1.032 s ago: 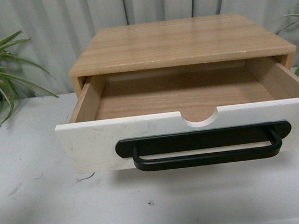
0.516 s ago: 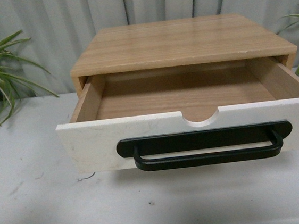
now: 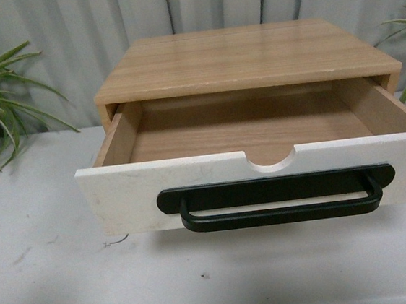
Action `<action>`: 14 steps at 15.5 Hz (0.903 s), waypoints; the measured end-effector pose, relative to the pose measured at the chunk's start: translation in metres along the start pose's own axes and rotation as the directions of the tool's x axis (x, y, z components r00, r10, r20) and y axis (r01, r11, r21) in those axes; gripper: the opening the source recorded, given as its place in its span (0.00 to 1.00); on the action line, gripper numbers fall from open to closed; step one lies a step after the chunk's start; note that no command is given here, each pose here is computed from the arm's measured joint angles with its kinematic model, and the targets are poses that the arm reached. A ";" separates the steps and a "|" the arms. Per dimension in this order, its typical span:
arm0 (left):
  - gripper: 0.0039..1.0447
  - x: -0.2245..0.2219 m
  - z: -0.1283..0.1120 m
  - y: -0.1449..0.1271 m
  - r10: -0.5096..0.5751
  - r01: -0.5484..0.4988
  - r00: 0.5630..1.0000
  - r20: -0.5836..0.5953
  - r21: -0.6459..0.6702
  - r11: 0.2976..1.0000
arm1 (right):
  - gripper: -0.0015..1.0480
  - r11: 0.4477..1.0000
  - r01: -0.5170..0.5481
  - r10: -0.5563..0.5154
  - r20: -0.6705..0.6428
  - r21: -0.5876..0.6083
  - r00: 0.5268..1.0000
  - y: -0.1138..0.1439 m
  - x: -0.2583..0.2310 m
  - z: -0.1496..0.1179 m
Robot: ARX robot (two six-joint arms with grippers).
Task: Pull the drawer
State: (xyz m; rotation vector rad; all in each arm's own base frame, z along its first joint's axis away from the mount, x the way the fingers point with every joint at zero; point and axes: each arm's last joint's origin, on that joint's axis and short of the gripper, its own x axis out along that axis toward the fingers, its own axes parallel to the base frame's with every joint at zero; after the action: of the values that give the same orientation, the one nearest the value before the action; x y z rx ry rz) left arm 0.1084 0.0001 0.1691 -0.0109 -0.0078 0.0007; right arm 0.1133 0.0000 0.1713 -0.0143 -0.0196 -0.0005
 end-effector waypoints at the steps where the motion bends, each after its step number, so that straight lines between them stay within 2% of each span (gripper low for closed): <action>1: 0.01 -0.003 -0.001 0.000 0.002 -0.002 1.000 -0.016 0.000 1.000 | 0.02 1.000 0.000 0.000 -0.006 0.000 1.000 0.000 -0.001 -0.001; 3: 0.01 -0.011 -0.003 0.000 0.000 0.000 1.000 -0.014 0.000 1.000 | 0.02 1.000 0.000 0.000 -0.006 0.000 1.000 0.000 -0.006 -0.001; 4: 0.01 -0.011 -0.003 0.000 0.000 0.000 1.000 -0.006 0.000 1.000 | 0.02 1.000 0.000 0.000 -0.050 0.000 0.999 0.000 -0.009 -0.005; 5: 0.01 -0.011 -0.003 0.000 0.001 -0.001 1.000 -0.012 0.000 1.000 | 0.02 1.000 -0.001 0.001 -0.048 0.000 0.999 0.000 -0.015 -0.006; 6: 0.01 -0.011 -0.003 0.000 0.001 -0.001 1.000 -0.011 0.000 1.000 | 0.02 1.000 -0.001 0.001 0.009 0.000 1.000 0.000 -0.016 -0.001; 8: 0.01 -0.011 -0.003 0.000 0.001 -0.001 1.000 -0.009 0.000 1.000 | 0.02 1.000 0.000 0.000 -0.024 0.000 1.000 0.000 -0.016 -0.005; 14: 0.01 -0.011 -0.003 0.000 0.000 0.000 1.000 -0.010 0.000 1.000 | 0.02 1.000 0.000 0.000 -0.015 0.000 1.000 0.000 -0.016 -0.004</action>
State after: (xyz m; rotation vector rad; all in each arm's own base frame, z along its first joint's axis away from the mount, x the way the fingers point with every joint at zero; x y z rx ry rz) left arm 0.0976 0.0001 0.1660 -0.0105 0.0025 0.0012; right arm 0.0972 0.0000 0.1672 -0.0143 -0.0048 -0.0008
